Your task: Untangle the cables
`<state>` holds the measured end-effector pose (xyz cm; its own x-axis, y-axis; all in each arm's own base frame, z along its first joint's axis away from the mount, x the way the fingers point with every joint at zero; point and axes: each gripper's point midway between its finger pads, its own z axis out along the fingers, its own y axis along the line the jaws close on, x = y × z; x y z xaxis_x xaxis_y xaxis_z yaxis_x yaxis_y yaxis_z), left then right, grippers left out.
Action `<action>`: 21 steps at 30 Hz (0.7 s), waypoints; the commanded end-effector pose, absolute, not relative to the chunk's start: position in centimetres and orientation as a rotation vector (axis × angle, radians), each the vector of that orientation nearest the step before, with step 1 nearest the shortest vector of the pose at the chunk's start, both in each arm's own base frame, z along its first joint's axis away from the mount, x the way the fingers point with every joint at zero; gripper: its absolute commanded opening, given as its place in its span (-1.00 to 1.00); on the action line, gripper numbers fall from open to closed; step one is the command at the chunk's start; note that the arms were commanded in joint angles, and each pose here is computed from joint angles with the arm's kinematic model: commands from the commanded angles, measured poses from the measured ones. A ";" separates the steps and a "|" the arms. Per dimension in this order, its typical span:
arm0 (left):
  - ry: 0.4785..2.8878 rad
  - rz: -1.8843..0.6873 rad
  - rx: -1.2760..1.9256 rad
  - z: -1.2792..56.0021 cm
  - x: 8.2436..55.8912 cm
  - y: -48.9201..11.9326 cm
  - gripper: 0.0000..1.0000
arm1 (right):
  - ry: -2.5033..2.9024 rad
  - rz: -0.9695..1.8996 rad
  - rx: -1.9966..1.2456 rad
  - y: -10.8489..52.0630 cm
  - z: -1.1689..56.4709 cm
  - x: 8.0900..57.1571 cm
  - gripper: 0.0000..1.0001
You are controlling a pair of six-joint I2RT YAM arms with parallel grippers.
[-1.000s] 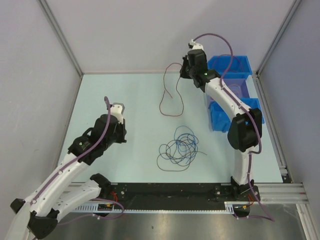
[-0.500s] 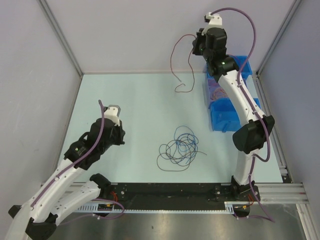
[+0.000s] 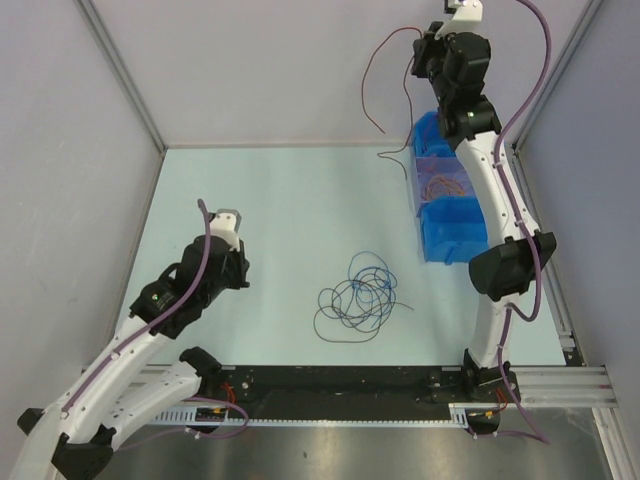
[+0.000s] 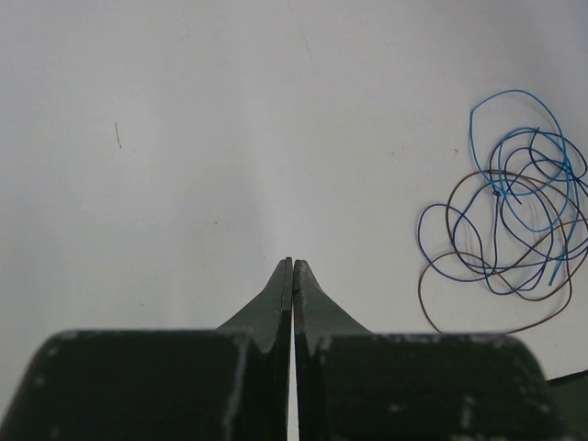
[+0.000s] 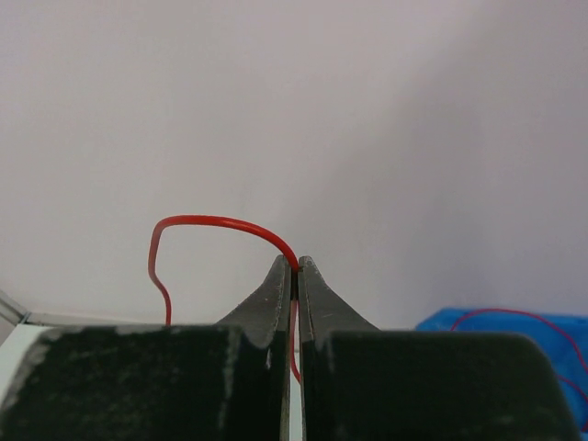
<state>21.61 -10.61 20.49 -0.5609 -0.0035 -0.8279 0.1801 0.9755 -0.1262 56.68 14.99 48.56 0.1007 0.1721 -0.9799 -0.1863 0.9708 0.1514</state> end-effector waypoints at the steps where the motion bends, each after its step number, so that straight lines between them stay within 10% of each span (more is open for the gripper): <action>1: 2.141 -0.241 0.089 20.7 21.9 -10.4 -0.99 | 1.272 0.277 -0.017 14.3 53.8 56.6 -1.00; 21: 2.182 -0.217 0.075 19.7 22.6 -10.2 -0.99 | 0.910 0.080 0.043 8.3 58.2 60.8 -1.00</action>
